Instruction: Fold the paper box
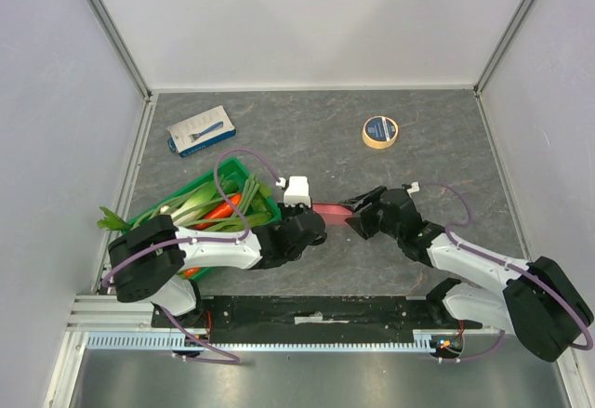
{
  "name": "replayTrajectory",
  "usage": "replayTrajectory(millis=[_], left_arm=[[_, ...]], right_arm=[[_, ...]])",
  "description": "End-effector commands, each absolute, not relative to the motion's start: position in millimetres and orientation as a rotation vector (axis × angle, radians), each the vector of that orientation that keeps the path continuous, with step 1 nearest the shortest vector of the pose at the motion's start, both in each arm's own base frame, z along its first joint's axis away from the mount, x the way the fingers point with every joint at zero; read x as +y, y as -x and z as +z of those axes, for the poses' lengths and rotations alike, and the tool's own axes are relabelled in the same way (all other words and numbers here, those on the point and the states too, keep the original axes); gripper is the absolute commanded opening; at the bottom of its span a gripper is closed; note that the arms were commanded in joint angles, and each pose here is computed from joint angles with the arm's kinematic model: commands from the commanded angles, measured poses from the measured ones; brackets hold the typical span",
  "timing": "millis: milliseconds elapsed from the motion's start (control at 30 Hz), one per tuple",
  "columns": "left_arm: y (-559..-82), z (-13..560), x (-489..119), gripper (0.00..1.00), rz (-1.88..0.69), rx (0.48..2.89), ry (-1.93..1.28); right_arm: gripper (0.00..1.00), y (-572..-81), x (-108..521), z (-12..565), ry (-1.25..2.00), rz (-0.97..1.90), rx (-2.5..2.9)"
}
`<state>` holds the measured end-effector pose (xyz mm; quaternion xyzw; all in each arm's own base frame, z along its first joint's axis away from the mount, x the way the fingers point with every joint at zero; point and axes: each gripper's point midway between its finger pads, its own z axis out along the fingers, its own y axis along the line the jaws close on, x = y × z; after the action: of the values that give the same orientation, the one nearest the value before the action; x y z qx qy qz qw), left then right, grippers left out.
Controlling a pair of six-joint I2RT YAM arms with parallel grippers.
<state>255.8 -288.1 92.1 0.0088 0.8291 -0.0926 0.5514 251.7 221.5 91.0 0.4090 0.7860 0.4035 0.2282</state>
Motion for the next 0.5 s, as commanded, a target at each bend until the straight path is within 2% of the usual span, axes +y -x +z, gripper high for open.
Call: replayTrajectory(millis=[0,233,300,467], left_arm=[[-220,25,-264,0.02,-0.072,2.164,-0.215],[-218,25,-266,0.02,-0.078,2.163,-0.233],[-217,25,-267,0.02,-0.083,2.163,-0.243],[-215,24,-270,0.02,-0.102,2.168,-0.267]], right_arm=[[0.65,-257,223,89,-1.211,1.169,2.098],[0.63,-256,223,83,-1.252,1.194,2.076],[0.54,-255,221,82,-1.271,1.194,2.066],[0.42,-250,214,70,-1.325,1.174,2.051]])
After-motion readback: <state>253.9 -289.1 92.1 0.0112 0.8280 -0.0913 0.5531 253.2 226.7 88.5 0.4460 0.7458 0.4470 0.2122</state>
